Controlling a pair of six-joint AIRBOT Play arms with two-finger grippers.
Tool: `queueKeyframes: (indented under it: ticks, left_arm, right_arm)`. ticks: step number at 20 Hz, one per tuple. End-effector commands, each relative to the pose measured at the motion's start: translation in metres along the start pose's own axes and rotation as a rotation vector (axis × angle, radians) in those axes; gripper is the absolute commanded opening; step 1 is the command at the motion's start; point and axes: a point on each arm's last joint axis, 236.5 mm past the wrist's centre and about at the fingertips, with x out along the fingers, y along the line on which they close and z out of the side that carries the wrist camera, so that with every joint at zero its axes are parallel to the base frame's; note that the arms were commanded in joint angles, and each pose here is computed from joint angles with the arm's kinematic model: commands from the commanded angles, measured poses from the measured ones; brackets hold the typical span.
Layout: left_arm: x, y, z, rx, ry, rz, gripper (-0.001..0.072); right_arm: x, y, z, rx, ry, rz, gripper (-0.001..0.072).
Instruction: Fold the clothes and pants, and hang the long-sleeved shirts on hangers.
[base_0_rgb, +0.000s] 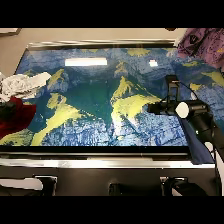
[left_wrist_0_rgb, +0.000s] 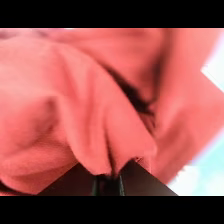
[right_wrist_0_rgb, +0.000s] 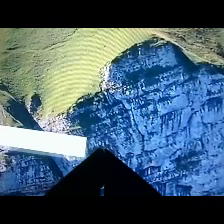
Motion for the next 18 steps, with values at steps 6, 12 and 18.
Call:
queueKeyframes:
  ticks: [6, 12, 18]
  left_arm:
    - [-0.119, -0.291, -0.167, 0.376, 0.085, -0.554, 0.0014]
    - [-0.156, -0.414, -0.387, 0.576, 0.212, -0.741, 0.0015]
    - [-0.143, -0.425, -0.435, 0.559, 0.270, -0.730, 0.0673]
  right_arm:
    - [-0.013, -0.008, -0.064, -0.108, 0.273, -0.020, 0.0033]
    - [-0.049, -0.046, -0.067, -0.219, 0.274, -0.174, 0.0095]
    - [-0.060, -0.056, -0.063, -0.184, 0.244, -0.221, 0.0395]
